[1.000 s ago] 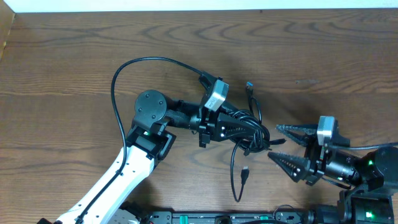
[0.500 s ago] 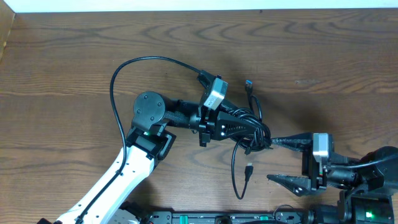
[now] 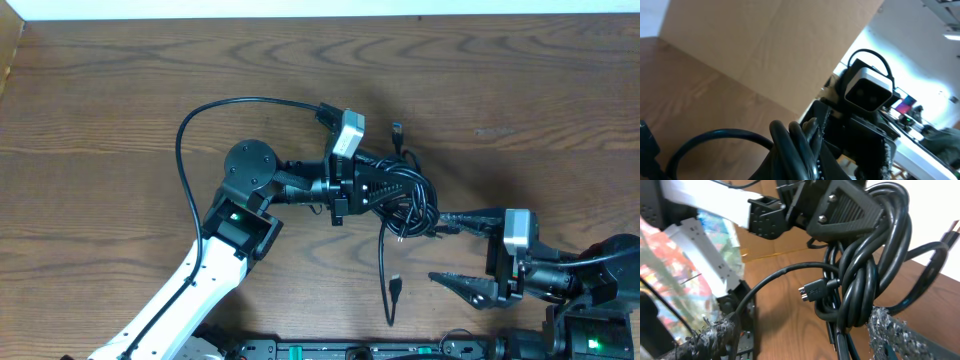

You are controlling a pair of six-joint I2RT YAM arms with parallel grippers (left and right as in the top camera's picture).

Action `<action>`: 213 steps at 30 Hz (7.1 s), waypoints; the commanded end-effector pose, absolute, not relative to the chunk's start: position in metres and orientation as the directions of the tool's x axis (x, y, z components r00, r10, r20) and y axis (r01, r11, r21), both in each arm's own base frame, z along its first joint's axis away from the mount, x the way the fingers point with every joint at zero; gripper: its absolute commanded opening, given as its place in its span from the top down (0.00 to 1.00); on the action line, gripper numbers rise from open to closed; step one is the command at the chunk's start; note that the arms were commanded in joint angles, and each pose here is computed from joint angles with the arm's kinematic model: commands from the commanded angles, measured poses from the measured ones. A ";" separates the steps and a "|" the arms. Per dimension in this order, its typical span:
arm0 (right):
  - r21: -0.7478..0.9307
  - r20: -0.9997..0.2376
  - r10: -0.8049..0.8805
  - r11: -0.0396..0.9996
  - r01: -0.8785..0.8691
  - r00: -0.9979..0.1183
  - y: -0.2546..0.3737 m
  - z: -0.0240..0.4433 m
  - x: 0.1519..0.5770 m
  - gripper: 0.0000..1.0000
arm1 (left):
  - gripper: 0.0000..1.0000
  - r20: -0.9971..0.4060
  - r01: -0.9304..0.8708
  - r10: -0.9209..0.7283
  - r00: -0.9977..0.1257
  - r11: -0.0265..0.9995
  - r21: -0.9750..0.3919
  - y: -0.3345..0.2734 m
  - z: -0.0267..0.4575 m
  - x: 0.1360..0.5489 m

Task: Untangle cables

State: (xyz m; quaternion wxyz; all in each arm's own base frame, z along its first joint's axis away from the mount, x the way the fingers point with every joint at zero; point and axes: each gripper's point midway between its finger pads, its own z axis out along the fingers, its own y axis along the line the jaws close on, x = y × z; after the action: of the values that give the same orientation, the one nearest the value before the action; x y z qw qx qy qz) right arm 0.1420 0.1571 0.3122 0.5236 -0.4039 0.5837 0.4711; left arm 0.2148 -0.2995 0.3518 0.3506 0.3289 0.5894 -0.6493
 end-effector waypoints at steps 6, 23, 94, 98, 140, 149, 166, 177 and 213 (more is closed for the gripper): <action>0.086 -0.996 0.015 0.214 -0.973 -0.085 0.159 0.317 0.136 0.24 | 0.93 -0.933 0.928 -0.149 -0.327 0.133 -0.347 -0.283 0.370 0.230; 0.035 -0.999 0.006 0.209 -0.977 -0.034 0.159 0.318 0.135 0.24 | 0.92 -0.962 0.949 -0.117 -0.248 0.170 -0.266 -0.289 0.370 0.213; -0.002 -1.000 -0.001 0.186 -0.983 0.002 0.160 0.319 0.131 0.22 | 0.93 -0.976 0.949 -0.185 -0.117 0.270 -0.165 -0.270 0.390 0.236; -0.002 -1.000 -0.002 0.270 -0.963 0.001 0.156 0.318 0.146 0.22 | 0.93 -0.981 0.953 -0.181 -0.073 0.277 -0.122 -0.283 0.392 0.228; 0.041 -0.999 0.008 0.617 -0.786 -0.046 0.126 0.313 0.205 0.66 | 0.93 -0.972 0.943 -0.236 -0.022 0.317 -0.098 -0.338 0.405 0.173; 0.042 -0.999 0.008 0.616 -0.786 -0.048 0.126 0.313 0.205 0.66 | 0.93 -0.963 0.896 -0.267 -0.026 0.422 -0.141 -0.339 0.406 0.179; 0.057 -0.998 0.017 0.617 -0.785 -0.059 0.126 0.313 0.205 0.56 | 0.92 -0.967 0.747 -0.251 -0.051 0.632 -0.204 -0.337 0.379 0.215; 0.055 -0.998 0.016 0.617 -0.785 -0.058 0.126 0.313 0.205 0.57 | 0.93 -0.911 0.741 -0.377 -0.165 0.562 -0.367 -0.338 0.387 0.213; 0.068 -0.998 0.053 0.583 -0.810 -0.045 0.130 0.325 0.200 0.99 | 0.93 -0.885 0.626 -0.433 -0.172 0.645 -0.438 -0.320 0.381 0.232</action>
State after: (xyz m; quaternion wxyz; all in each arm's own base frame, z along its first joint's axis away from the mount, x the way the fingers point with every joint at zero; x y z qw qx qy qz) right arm 0.2067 0.1259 0.3190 0.6292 -0.2942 0.6415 0.3256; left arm 0.2220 -0.3349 0.3689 0.6017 0.0957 0.6496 -0.4549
